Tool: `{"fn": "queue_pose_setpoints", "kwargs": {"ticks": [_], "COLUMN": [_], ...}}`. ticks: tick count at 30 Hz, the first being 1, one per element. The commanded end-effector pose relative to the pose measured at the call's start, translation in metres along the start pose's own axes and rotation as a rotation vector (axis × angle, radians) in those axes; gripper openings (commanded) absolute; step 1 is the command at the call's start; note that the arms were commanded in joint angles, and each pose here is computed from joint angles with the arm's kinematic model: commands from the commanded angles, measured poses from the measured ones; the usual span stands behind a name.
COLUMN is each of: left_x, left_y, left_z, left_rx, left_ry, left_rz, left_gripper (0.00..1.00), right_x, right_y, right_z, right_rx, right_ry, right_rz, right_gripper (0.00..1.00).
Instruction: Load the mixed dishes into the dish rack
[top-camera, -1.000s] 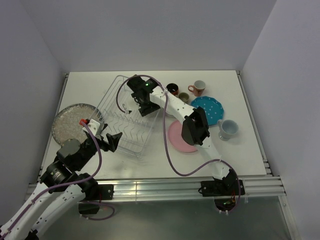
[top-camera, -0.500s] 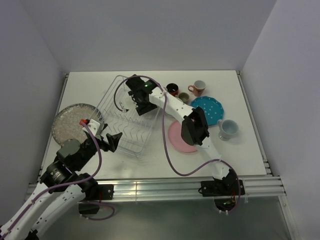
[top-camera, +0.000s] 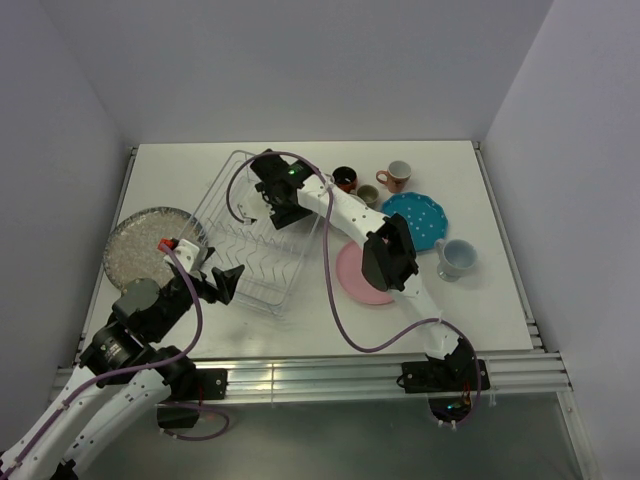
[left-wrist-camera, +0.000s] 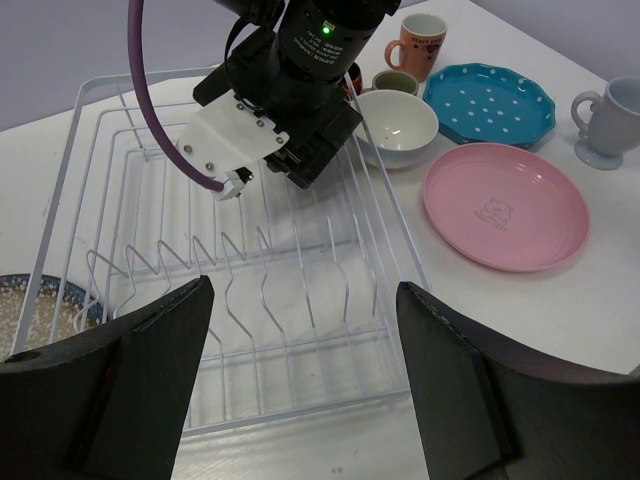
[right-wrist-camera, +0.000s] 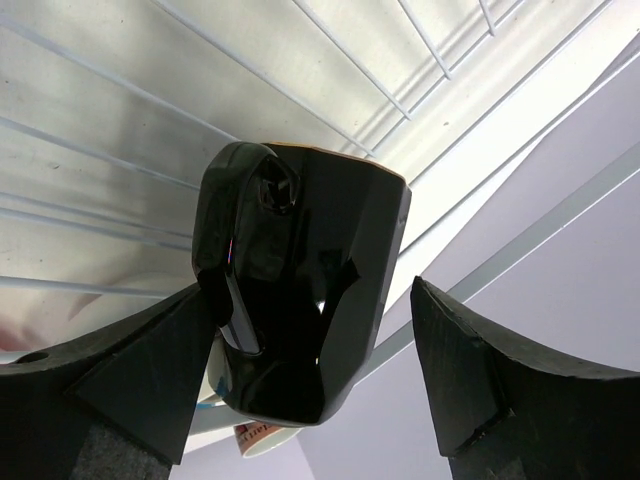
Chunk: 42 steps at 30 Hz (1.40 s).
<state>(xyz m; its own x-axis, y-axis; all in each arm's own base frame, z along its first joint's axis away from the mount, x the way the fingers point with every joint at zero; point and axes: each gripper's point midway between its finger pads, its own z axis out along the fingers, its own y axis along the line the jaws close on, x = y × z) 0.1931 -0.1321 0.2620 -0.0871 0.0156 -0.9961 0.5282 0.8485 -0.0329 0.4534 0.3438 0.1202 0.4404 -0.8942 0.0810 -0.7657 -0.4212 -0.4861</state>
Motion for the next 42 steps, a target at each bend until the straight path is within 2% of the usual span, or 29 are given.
{"fn": "queue_pose_setpoints", "kwargs": {"ticks": [1,14,28,31,36,37,41,42], "left_x": [-0.009,-0.007,0.000,0.004,0.010,0.007,-0.002,-0.007], "left_y": [-0.002,-0.005,-0.011,-0.013,-0.020,-0.020,-0.018,-0.016], "left_z": [0.000,0.002,0.011,0.016,0.033,0.037,0.065,0.081], "left_rx": [0.012,0.027,0.055,0.065,0.085,0.082,0.038,0.008], "left_ry": [-0.042,-0.034,0.014,0.034,0.079,0.077,0.133,0.166], "left_rz": [0.006,0.007,0.009,0.011,-0.002,-0.004,-0.019,-0.013], "left_gripper": [0.81,0.81,0.80,0.80,0.80,0.79,0.78,0.78], "right_x": [-0.010,-0.014,-0.010,-0.013,-0.010,-0.009,0.001,0.013], "right_y": [-0.010,-0.017,-0.013,-0.012,-0.016,-0.016,-0.020,-0.021], "right_z": [-0.004,-0.035,-0.074,-0.088,-0.117,-0.122,-0.160,-0.185], "right_rx": [0.042,0.071,0.069,0.066,0.062,0.051,-0.003,-0.010], "right_ry": [-0.024,-0.124,-0.216,-0.269,-0.397,-0.430,-0.643,-0.744], "right_rz": [-0.005,0.084,0.153,0.181,0.303,0.374,0.632,0.702], "right_gripper": [0.83,0.90,0.91,0.90,0.89,0.89,0.87,0.86]}}
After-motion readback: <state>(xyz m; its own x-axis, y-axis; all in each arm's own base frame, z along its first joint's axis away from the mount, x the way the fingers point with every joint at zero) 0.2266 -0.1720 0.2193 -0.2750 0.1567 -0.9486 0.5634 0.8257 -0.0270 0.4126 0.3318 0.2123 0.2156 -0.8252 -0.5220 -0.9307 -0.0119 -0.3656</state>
